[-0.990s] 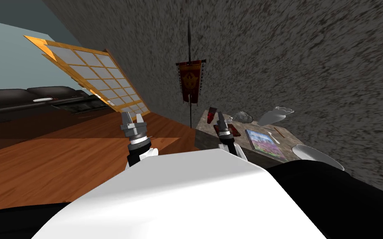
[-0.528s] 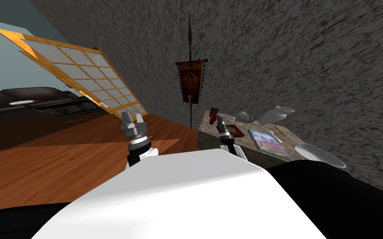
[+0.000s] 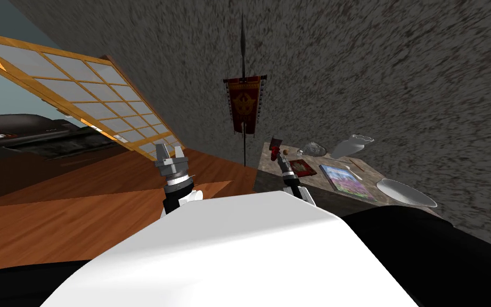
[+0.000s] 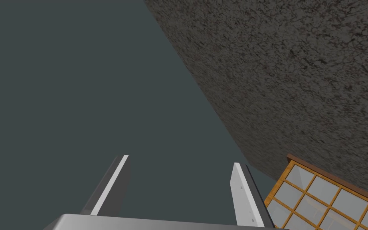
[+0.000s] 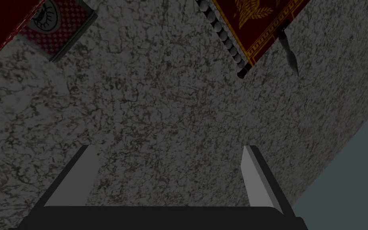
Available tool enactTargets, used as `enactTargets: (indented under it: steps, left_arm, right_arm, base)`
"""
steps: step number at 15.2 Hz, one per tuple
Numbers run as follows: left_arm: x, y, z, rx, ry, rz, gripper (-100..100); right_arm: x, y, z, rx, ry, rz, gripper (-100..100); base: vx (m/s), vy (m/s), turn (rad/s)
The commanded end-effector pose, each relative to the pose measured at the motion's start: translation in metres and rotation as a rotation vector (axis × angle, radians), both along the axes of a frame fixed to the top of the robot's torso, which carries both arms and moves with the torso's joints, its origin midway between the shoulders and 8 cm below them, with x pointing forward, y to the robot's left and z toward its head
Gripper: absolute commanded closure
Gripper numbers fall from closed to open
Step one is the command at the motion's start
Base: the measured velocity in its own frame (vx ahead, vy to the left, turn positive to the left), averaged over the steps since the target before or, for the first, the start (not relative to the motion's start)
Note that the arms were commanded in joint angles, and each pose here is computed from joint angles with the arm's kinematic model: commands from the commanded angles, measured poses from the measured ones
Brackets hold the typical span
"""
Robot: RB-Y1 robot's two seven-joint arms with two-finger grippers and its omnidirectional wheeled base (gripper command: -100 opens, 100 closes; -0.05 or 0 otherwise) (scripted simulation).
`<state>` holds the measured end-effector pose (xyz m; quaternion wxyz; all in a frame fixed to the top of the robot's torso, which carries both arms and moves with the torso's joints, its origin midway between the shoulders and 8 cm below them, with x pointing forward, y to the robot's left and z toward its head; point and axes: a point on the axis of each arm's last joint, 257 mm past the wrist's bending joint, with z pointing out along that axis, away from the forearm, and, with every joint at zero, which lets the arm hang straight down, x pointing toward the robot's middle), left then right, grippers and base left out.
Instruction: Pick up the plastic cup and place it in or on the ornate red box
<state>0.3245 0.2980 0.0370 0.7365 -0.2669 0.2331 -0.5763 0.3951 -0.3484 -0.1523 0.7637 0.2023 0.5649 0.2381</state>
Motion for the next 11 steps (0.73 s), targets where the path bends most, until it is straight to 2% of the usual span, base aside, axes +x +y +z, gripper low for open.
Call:
enactTargets:
  steps: [1,2,3,4,5,6,7,8,11]
  left_arm:
    - [0.000,0.000,0.000,0.000,0.000,0.000,0]
    - [0.000,0.000,0.000,0.000,0.000,0.000,0]
    - [0.000,0.000,0.000,0.000,0.000,0.000,0]
    - [0.000,0.000,0.000,0.000,0.000,0.000,0]
    - [0.000,0.000,0.000,0.000,0.000,0.000,0]
    - [0.000,0.000,0.000,0.000,0.000,0.000,0]
    - [0.000,0.000,0.000,0.000,0.000,0.000,0]
    - [0.000,0.000,0.000,0.000,0.000,0.000,0]
    - [0.000,0.000,0.000,0.000,0.000,0.000,0]
  right_arm:
    - [0.006,-0.013,-0.019,-0.063,0.052,-0.040,-100]
    - [0.006,-0.013,-0.019,-0.063,0.052,-0.040,-100]
    - [0.009,-0.020,-0.031,-0.105,0.085,-0.064,-100]
    - [0.009,-0.020,-0.031,-0.105,0.085,-0.064,-100]
    - [0.013,-0.027,-0.043,-0.148,0.118,-0.085,-100]
    - [0.013,-0.027,-0.043,-0.148,0.118,-0.085,-100]
    - [0.017,-0.034,-0.054,-0.192,0.149,-0.105,-100]
    - [0.017,-0.034,-0.054,-0.192,0.149,-0.105,-100]
    - [0.025,-0.046,-0.075,-0.279,0.210,-0.141,-100]
  base:
    - [0.090,0.107,-0.126]
    - [0.074,0.089,-0.090]
    - [0.074,0.087,-0.107]
    - [0.066,0.080,-0.090]
    - [0.061,0.076,-0.103]
    - [0.057,0.070,-0.084]
    - [0.057,0.075,-0.104]
    - [0.059,0.075,-0.096]
    - [0.059,0.074,-0.106]
